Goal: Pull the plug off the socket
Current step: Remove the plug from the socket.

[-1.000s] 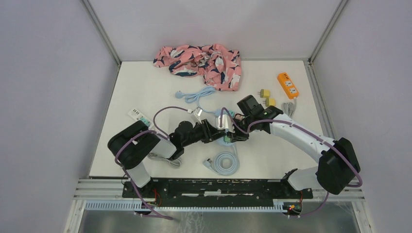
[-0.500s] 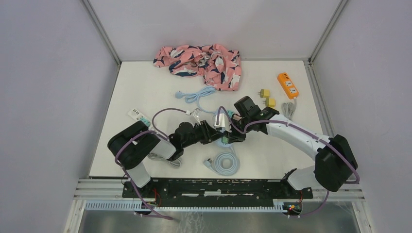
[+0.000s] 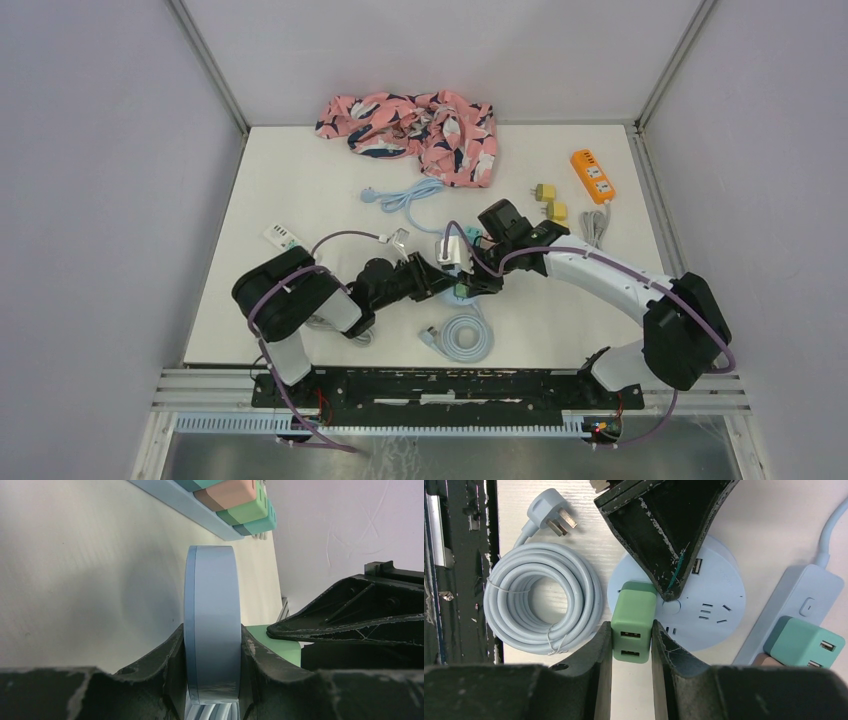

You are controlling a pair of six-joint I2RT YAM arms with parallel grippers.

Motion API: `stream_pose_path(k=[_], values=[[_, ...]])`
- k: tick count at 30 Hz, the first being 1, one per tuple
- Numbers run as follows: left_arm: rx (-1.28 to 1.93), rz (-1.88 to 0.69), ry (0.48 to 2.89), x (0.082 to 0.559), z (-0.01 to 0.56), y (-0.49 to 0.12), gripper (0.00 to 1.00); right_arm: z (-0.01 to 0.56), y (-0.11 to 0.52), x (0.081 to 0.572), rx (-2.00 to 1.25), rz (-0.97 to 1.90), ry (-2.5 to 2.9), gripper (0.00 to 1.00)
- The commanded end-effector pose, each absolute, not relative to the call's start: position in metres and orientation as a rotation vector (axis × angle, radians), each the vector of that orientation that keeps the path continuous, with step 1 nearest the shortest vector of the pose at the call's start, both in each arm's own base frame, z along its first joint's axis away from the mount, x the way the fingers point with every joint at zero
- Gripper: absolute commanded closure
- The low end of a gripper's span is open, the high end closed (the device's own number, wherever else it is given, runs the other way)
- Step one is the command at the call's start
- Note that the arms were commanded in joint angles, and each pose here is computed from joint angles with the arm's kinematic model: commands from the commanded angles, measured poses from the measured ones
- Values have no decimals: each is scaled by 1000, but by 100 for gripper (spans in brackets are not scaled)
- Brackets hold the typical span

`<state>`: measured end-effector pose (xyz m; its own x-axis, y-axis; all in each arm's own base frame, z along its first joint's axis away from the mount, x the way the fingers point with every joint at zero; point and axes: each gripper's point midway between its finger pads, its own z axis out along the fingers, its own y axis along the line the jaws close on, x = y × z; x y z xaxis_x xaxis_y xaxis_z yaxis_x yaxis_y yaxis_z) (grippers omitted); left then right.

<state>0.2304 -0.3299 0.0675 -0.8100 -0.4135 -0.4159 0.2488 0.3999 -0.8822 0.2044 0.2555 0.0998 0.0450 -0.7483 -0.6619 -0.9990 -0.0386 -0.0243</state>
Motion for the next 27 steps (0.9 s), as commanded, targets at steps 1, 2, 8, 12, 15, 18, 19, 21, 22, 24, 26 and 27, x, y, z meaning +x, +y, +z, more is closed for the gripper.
stream_pose_path(k=[1, 2, 8, 12, 15, 18, 19, 21, 22, 24, 26, 27], values=[[-138, -1576, 1926, 232, 102, -337, 97, 104, 273, 181, -1937, 795, 1640, 100], [-137, -1574, 1927, 233, 102, -338, 97, 104, 278, 178, -1931, 807, 1642, 100], [-129, -1539, 1951, 233, 95, -337, 97, 108, 297, 198, -1751, 763, 1760, 100], [-129, -1520, 1962, 232, 90, -333, 97, 110, 277, 220, -1712, 697, 1800, 100], [-122, -1520, 1968, 230, 87, -332, 97, 108, 260, 220, -1738, 731, 1796, 100], [-123, -1521, 1970, 230, 86, -332, 97, 106, 260, 214, -1770, 754, 1769, 100], [-125, -1522, 1970, 231, 86, -333, 97, 106, 263, 209, -1778, 772, 1764, 100], [-131, -1523, 1971, 232, 85, -333, 97, 106, 273, 197, -1811, 800, 1735, 100], [-135, -1523, 1973, 232, 84, -333, 97, 106, 279, 191, -1825, 818, 1723, 100], [-138, -1526, 1972, 233, 84, -335, 97, 106, 291, 178, -1861, 854, 1693, 100], [-144, -1524, 1975, 233, 82, -334, 97, 105, 296, 173, -1880, 857, 1687, 100], [-147, -1518, 1978, 233, 81, -333, 97, 107, 297, 174, -1880, 848, 1686, 100]])
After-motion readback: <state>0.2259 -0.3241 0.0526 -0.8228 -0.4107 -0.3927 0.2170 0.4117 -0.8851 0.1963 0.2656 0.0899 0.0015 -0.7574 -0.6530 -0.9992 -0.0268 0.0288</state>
